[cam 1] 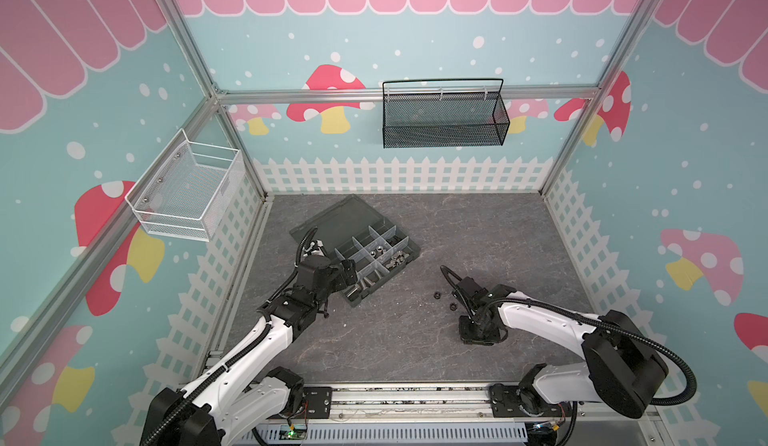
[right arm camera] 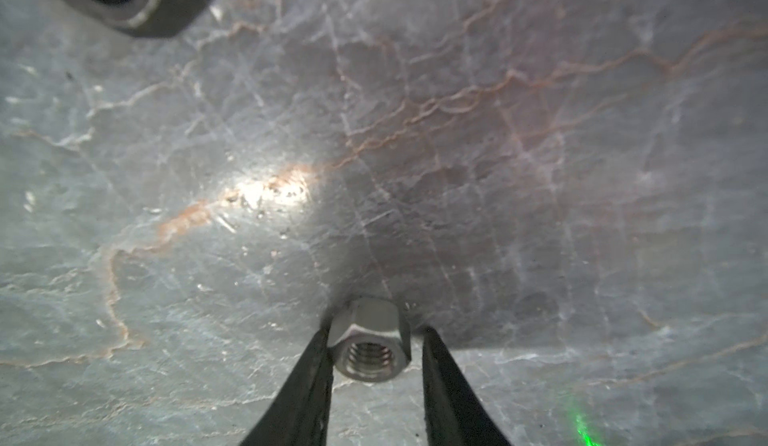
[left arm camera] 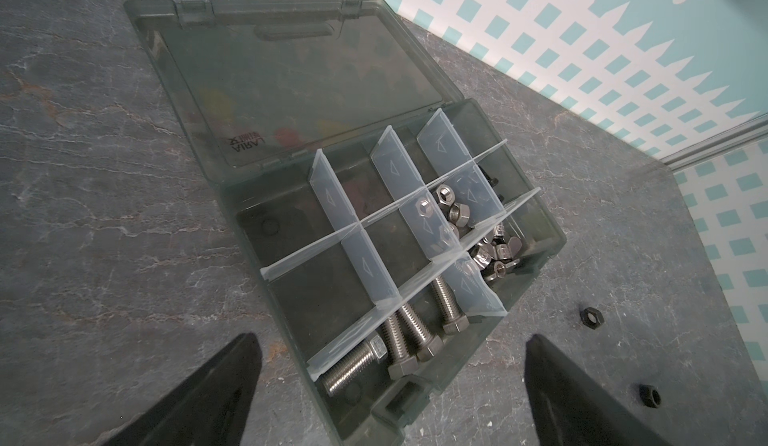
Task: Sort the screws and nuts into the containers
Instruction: 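Lift and carry the silver nut with the right gripper over the nut compartment, then open the right gripper to drop the silver nut into the compartment, then draw the right gripper back while the left gripper moves toward the black nuts, then lower and close the left gripper on a black hex nut, then lift and carry the black nut with the left gripper over the organizer, then open the left gripper to drop the black nut into a compartment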
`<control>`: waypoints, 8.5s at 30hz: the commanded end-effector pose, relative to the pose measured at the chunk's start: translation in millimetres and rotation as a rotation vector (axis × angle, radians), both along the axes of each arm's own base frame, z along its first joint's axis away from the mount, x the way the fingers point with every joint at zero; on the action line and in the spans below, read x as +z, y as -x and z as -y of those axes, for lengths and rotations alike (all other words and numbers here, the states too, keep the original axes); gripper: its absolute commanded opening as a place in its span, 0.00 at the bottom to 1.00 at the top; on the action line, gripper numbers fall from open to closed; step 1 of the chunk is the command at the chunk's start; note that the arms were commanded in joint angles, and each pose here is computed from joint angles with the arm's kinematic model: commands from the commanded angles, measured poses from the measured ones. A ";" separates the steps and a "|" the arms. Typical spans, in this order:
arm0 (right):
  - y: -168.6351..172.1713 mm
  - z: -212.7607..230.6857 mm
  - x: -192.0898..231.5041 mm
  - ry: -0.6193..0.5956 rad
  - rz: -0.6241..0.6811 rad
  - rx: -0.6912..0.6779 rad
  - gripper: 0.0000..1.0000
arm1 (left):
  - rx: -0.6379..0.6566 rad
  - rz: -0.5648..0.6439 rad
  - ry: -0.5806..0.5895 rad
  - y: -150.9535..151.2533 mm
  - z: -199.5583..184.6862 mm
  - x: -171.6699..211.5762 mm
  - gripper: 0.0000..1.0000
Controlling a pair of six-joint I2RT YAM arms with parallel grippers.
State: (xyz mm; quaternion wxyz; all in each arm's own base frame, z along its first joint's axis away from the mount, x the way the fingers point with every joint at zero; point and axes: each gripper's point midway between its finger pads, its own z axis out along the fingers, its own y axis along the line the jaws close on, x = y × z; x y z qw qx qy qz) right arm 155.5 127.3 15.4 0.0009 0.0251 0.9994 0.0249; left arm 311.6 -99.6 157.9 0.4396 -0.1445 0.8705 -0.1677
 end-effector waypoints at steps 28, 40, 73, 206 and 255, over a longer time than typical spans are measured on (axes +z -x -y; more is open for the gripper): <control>-43.9 -9.2 22.1 -0.023 0.121 0.006 0.12 | -0.002 0.006 0.015 -8.1 4.2 2.8 0.99; -140.8 -79.2 67.0 -0.166 0.360 0.101 0.11 | 0.006 0.011 -0.003 -6.9 0.4 3.4 0.99; -276.0 -261.4 73.0 -0.250 0.501 0.460 0.19 | 0.039 0.010 -0.010 -2.9 -7.6 0.2 1.00; -138.1 111.6 154.5 0.142 0.829 -0.510 0.98 | -0.705 -0.396 -0.582 3.2 253.9 -113.1 0.15; -212.5 42.4 99.8 0.094 0.566 -0.179 0.98 | -0.166 -0.424 -0.409 -76.8 35.9 -84.0 0.38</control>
